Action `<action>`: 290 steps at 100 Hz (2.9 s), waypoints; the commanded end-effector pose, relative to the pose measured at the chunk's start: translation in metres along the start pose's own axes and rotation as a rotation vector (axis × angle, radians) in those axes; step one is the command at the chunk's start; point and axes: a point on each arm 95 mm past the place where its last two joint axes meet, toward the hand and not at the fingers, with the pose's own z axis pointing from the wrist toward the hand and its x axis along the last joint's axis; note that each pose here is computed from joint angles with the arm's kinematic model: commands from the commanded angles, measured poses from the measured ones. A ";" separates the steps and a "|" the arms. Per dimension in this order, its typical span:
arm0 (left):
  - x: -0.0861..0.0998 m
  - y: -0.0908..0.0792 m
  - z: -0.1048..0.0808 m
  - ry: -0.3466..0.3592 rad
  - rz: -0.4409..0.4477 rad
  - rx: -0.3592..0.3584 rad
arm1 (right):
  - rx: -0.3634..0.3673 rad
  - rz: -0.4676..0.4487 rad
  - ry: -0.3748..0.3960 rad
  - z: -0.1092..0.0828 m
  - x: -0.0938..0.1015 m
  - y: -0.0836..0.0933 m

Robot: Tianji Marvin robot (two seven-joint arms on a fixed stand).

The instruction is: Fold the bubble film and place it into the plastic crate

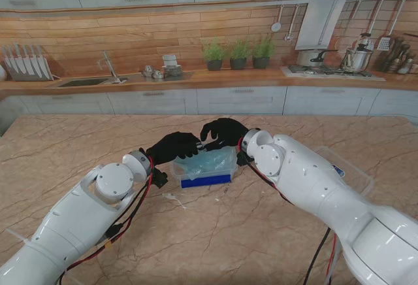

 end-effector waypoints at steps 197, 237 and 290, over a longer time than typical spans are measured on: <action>-0.022 0.012 0.033 0.054 0.549 -0.262 | 0.090 -0.133 0.101 0.007 0.008 -0.012; -0.030 0.019 0.036 0.043 0.552 -0.286 | 0.070 -0.311 -0.050 0.007 0.004 -0.016; -0.037 0.019 0.040 0.044 0.541 -0.234 | 0.145 -0.410 -0.168 0.019 -0.001 -0.030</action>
